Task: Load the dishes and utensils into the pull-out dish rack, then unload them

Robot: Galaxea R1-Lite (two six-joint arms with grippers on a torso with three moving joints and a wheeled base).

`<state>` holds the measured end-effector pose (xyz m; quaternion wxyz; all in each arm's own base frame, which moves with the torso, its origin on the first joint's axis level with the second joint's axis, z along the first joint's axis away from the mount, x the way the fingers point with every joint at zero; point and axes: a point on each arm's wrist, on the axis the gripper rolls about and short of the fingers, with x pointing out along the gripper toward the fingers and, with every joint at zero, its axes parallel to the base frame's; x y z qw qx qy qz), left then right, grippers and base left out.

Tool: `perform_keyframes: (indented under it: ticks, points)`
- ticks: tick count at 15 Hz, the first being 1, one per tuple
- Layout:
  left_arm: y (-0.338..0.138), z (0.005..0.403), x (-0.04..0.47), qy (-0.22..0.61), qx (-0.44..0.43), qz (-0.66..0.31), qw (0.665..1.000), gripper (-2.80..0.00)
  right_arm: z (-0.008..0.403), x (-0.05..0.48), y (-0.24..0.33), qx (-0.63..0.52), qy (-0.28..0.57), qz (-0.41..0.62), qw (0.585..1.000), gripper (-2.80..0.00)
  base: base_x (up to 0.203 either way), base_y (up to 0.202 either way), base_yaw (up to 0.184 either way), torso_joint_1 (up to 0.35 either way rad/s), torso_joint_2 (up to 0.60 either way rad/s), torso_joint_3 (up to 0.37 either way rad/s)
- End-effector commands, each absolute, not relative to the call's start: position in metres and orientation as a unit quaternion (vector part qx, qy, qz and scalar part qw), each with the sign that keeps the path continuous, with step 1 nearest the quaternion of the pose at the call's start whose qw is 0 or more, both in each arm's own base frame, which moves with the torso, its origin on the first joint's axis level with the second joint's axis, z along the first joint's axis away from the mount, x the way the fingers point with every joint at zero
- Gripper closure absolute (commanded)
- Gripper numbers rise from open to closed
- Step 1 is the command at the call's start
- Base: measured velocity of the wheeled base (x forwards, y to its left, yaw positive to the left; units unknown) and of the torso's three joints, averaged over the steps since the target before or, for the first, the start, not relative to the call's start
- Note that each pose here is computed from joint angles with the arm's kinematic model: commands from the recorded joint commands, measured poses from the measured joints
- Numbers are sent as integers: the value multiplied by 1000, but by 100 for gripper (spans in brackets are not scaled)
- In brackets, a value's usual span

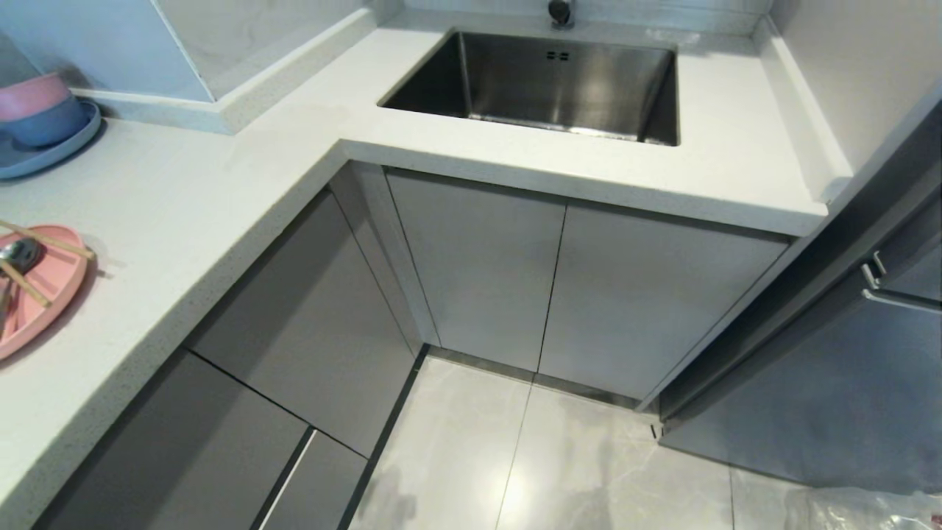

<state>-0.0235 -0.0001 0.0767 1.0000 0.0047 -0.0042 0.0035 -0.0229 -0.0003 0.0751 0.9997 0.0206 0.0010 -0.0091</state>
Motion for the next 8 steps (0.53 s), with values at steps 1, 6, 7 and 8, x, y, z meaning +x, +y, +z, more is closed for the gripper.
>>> perform_keyframes:
  ticks: [1,6,7,8]
  points:
    - [0,77,-23,-4,5,4,1000,0,75,-23,0,21,2,-9,1000,0,0,0,0,2,2,193]
    - [0,77,-23,-4,5,4,1000,0,75,-23,0,21,2,-9,1000,0,0,0,0,3,3,203]
    - [0,77,-23,-4,5,4,1000,0,75,-23,0,21,2,-9,1000,0,0,0,0,10,2,203]
    - [0,77,-23,-4,5,4,1000,0,75,-23,0,21,2,-9,1000,0,0,0,0,6,4,204]
